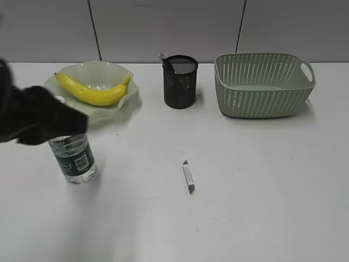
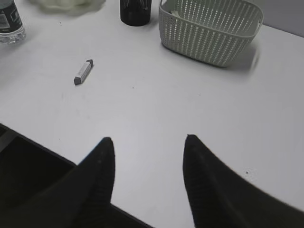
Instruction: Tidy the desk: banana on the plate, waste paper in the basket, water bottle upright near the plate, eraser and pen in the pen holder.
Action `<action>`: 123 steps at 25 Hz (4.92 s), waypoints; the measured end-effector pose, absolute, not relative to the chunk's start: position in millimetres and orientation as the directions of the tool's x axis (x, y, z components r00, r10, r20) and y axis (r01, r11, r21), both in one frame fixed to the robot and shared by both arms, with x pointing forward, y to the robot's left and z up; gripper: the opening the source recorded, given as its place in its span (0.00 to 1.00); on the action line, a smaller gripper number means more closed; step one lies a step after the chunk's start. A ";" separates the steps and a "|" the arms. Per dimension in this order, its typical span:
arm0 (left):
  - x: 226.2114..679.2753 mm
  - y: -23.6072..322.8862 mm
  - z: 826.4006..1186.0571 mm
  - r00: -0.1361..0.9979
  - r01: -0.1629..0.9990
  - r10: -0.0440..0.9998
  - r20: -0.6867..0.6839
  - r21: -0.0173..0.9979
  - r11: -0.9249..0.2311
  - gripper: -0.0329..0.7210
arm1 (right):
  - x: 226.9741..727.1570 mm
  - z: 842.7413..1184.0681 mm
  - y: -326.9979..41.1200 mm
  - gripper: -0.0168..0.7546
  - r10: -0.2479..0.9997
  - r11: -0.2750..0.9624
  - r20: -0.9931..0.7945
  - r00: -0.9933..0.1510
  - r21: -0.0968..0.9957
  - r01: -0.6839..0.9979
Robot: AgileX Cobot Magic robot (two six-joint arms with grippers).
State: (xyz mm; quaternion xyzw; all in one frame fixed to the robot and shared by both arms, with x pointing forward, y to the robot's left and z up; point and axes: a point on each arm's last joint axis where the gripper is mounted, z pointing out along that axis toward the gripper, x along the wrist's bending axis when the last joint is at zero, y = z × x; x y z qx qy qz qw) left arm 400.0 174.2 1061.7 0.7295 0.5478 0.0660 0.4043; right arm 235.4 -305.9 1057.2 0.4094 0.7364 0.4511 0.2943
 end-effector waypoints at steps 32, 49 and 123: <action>569.5 -38.1 893.6 0.101 0.990 0.988 -0.112 -0.087 -0.111 0.30 | 235.2 1056.6 -305.8 0.52 0.868 0.257 -0.063 -0.493 0.906 0.338; 639.1 -34.8 1053.7 0.224 0.808 0.967 -0.122 0.578 -0.114 0.15 | 235.2 1056.6 -305.8 0.52 0.868 0.257 -0.063 -0.493 0.905 0.338; 238.0 311.1 1063.2 0.635 0.388 0.767 -0.096 0.898 -0.208 0.42 | 233.0 1056.3 -302.5 0.52 0.855 0.233 -0.020 -0.518 0.907 0.350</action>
